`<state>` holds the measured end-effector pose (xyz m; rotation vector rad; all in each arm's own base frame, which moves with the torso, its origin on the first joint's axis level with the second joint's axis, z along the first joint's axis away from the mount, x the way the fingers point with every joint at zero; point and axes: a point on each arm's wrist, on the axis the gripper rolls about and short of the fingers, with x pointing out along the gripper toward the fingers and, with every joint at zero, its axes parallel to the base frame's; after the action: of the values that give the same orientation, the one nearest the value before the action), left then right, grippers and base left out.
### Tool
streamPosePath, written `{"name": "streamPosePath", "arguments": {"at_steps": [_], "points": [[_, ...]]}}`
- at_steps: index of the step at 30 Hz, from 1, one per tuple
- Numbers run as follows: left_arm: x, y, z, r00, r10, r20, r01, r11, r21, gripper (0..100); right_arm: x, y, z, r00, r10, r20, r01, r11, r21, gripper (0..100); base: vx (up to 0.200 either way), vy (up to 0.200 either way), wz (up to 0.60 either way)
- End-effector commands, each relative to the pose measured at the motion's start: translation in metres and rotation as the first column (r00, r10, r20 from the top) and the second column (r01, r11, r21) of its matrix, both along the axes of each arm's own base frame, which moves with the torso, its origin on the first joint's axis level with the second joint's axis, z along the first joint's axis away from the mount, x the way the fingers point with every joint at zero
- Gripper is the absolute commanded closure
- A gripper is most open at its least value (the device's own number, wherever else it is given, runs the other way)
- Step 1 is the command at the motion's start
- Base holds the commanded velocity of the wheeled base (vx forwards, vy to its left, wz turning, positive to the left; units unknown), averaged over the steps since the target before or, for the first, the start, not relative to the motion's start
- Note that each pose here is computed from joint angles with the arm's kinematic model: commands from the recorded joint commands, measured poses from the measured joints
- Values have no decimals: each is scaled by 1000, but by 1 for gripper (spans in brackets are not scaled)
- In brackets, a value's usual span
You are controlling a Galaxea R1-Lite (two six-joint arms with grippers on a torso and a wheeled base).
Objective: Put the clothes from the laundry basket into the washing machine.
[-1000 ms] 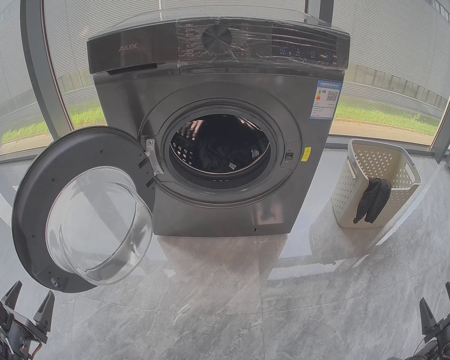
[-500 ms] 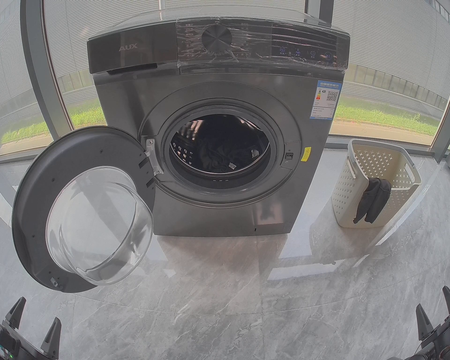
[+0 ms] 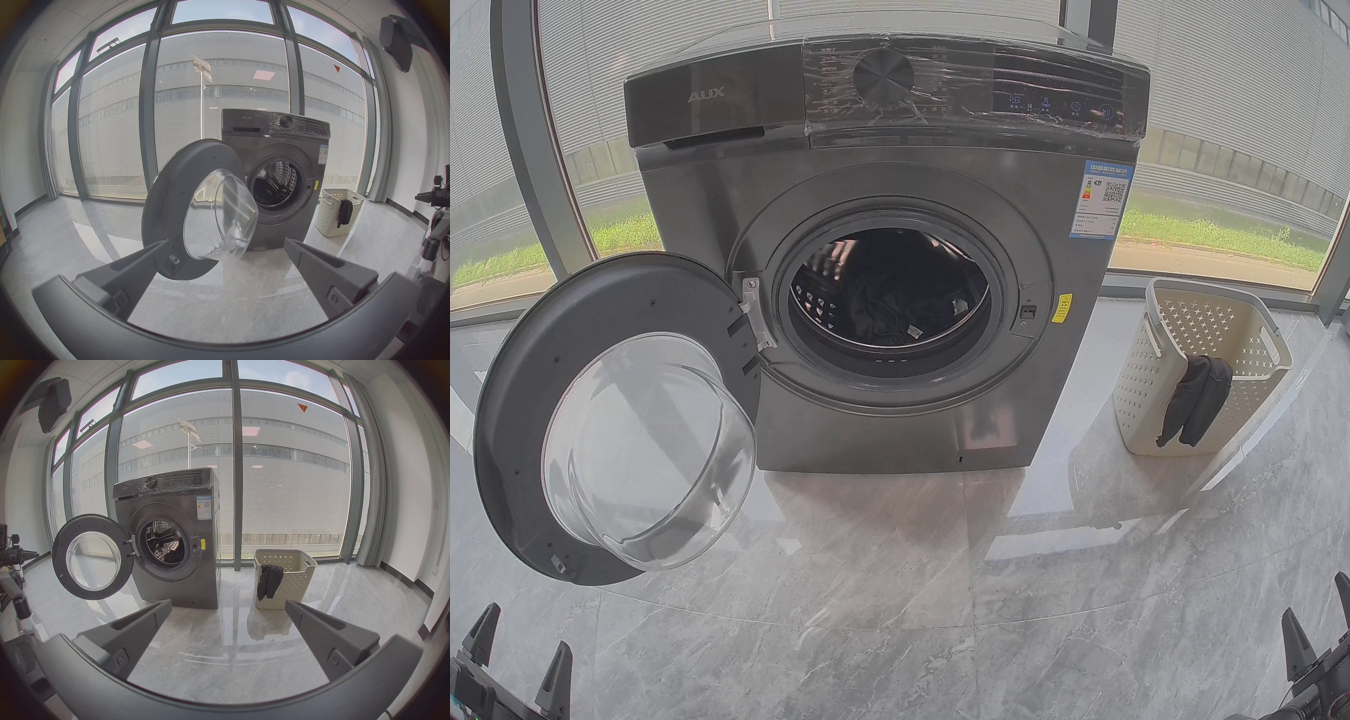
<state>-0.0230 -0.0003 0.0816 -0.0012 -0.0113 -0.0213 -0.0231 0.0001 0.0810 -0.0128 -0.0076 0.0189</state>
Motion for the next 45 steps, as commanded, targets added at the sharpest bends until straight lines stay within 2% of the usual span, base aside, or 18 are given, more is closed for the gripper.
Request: {"name": "streamPosePath", "arguments": {"at_steps": [1,13,26,30,36,45], "points": [[0,0,-5,1000,12,-8,-12,1000,-13,0,0,0,-5,1000,1,-4,-1,1000,-1,0,0,-200,0],[0,0,-5,1000,13,-9,-14,1000,-14,0,0,0,-5,1000,1,-4,-1,1000,-1,0,0,-200,0],[0,0,-5,1000,15,-8,-15,1000,6,0,0,0,-5,1000,1,-4,-1,1000,0,0,0,-200,0],[0,0,-5,1000,12,-8,-12,1000,-2,0,0,0,-5,1000,1,-4,-1,1000,-1,0,0,-200,0],[0,0,-5,1000,15,-8,-15,1000,-9,0,0,0,-5,1000,1,-4,-1,1000,0,0,0,0,0],[0,0,-5,1000,17,-8,-17,1000,-13,0,0,0,-5,1000,1,-4,-1,1000,0,0,200,0,0]]}}
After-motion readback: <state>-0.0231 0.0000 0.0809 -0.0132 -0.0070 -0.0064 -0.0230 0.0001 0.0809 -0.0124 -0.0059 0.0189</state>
